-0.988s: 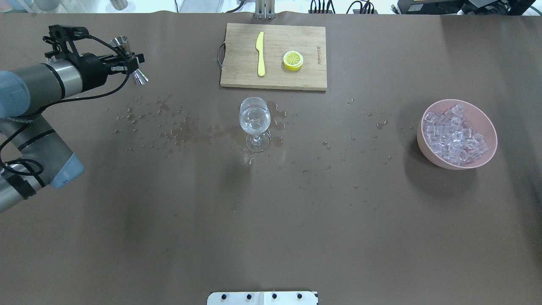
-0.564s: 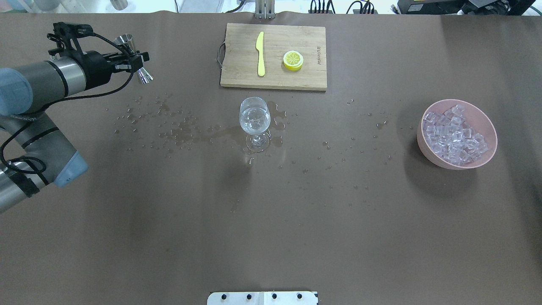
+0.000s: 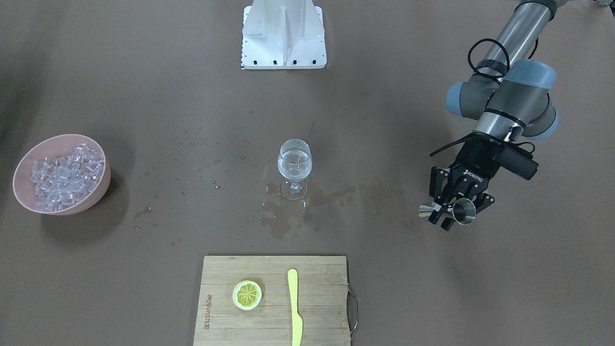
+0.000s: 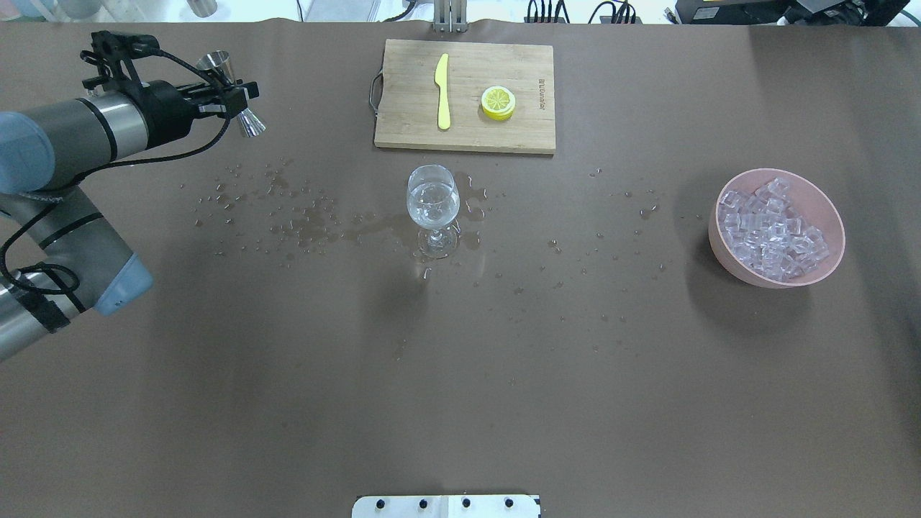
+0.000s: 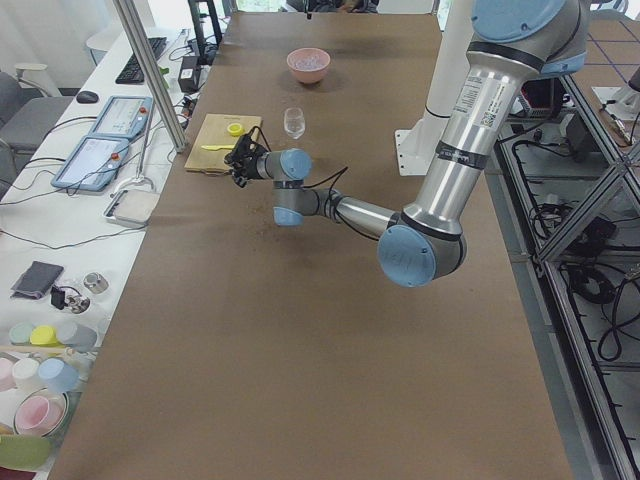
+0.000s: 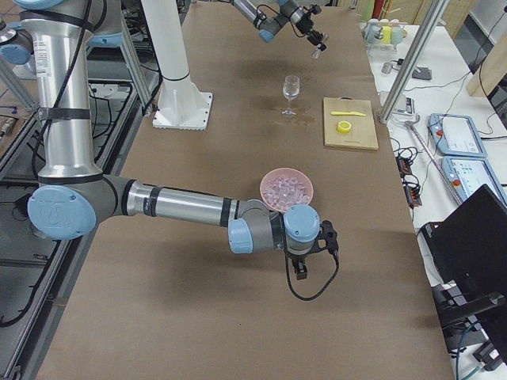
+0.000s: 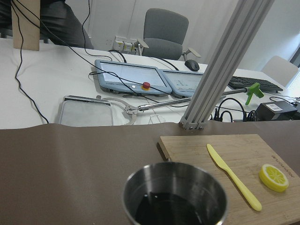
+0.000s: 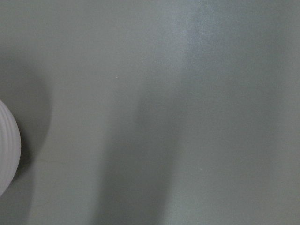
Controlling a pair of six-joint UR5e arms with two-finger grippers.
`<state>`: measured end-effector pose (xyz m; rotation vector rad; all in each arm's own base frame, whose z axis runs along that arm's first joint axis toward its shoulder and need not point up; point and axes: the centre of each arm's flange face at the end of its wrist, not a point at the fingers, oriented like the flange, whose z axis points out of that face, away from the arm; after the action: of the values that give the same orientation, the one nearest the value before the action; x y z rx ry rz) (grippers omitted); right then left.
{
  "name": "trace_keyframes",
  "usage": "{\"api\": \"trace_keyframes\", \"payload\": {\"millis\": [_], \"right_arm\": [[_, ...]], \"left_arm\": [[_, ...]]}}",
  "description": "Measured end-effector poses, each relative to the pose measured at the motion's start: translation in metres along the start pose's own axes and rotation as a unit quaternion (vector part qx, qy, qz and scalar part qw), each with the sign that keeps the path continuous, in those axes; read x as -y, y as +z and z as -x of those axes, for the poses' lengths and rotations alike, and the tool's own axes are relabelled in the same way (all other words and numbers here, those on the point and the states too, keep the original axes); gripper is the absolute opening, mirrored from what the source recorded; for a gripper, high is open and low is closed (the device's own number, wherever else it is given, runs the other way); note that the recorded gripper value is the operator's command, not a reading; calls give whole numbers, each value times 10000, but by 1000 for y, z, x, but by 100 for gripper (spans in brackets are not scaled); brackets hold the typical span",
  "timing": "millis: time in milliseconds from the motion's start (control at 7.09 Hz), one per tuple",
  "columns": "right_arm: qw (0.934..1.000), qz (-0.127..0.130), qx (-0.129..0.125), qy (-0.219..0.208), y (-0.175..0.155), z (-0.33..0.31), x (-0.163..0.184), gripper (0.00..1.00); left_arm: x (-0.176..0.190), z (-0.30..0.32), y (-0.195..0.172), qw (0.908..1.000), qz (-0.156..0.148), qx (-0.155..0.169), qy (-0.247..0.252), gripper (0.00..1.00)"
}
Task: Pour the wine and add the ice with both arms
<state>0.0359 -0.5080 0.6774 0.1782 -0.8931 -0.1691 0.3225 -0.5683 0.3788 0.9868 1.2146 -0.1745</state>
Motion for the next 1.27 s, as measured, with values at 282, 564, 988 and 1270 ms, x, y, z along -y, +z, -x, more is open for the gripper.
{"api": "trace_keyframes", "payload": {"millis": [282, 564, 988, 1270], "right_arm": [[10000, 4, 2, 9, 0, 0, -1, 100], [10000, 8, 9, 15, 1, -1, -1, 100], [9998, 5, 215, 25, 2, 2, -2, 100], [9996, 5, 271, 26, 2, 3, -2, 100]], "left_arm": [[9, -15, 1, 9997, -48, -109, -211, 0], [17, -37, 2, 9962, -184, -263, 805, 0], [-9, -85, 1, 9768, -681, -129, 2029, 0], [-58, -123, 8, 9594, -878, 84, 2679, 0]]}}
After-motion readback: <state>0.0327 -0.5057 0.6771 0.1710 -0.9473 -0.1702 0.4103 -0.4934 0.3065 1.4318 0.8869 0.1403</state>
